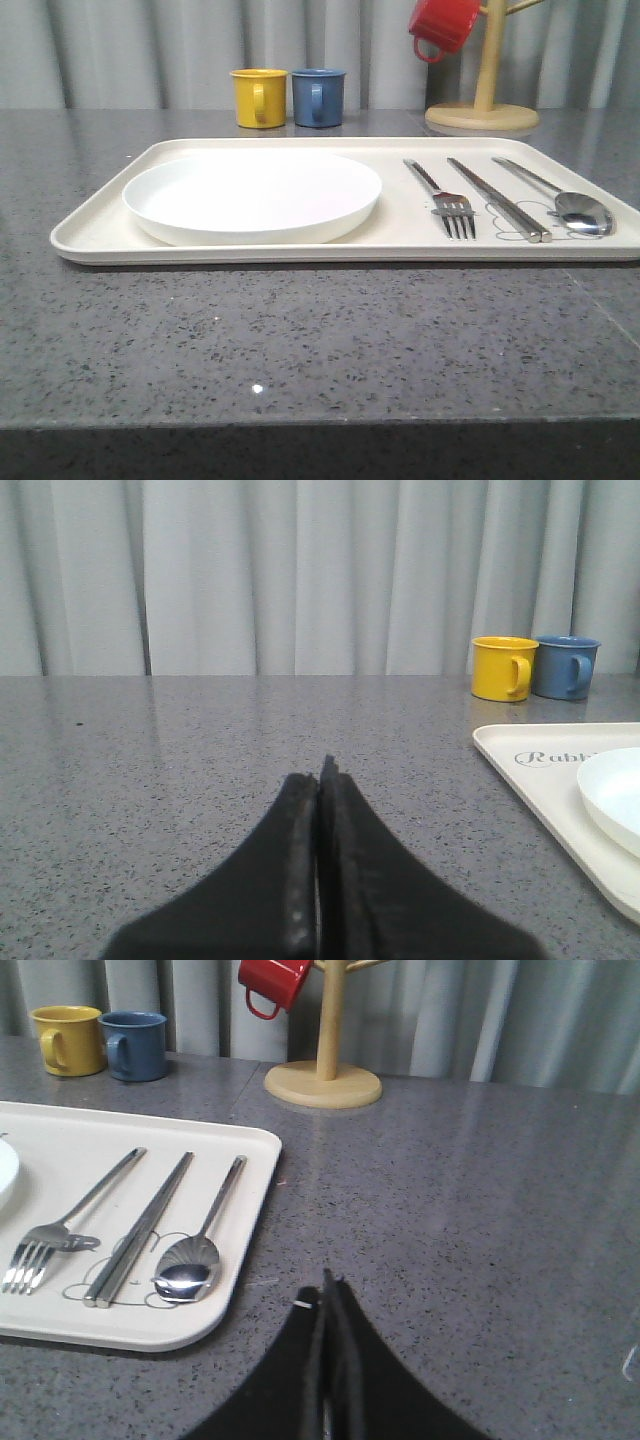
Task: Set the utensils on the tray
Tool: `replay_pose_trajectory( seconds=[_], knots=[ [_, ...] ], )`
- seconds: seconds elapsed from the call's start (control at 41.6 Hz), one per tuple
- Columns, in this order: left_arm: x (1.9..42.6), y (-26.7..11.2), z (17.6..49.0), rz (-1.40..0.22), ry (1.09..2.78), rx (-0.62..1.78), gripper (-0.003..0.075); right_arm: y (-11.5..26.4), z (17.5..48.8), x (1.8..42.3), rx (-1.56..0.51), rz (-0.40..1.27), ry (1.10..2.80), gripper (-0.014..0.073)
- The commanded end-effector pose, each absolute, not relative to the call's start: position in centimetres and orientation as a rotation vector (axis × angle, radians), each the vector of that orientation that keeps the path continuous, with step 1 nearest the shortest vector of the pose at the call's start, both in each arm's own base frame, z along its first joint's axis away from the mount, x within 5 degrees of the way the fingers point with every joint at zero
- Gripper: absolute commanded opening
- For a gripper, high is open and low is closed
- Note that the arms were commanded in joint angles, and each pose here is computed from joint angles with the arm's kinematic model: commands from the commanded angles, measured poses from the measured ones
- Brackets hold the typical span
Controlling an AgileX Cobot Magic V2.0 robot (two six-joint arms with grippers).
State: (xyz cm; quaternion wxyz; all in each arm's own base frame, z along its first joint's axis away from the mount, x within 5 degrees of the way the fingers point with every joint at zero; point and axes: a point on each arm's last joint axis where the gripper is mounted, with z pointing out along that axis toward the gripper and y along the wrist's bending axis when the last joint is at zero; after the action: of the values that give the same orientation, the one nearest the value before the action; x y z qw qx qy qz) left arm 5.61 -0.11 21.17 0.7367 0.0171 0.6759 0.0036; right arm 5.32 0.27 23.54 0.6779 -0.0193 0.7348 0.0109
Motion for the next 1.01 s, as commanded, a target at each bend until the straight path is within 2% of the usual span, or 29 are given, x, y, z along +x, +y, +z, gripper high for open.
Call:
replay_pose_trajectory(
  seconds=[0.0, 0.241, 0.987],
  knots=[
    [5.3, -0.1, 22.0, -0.007, 1.379, 0.031, -0.002, 0.2, 23.5, 5.3, -0.036, 0.004, 1.492, -0.0066],
    [5.3, -0.1, 22.0, -0.007, 1.379, 0.031, -0.002, 0.1, 20.9, 5.5, -0.031, 0.002, 1.454, -0.0066],
    [5.3, -0.1, 21.9, -0.006, 1.38, 0.031, -0.002, 0.1, 21.2, 5.4, 0.0, 0.039, 1.431, -0.0066]
  ],
)
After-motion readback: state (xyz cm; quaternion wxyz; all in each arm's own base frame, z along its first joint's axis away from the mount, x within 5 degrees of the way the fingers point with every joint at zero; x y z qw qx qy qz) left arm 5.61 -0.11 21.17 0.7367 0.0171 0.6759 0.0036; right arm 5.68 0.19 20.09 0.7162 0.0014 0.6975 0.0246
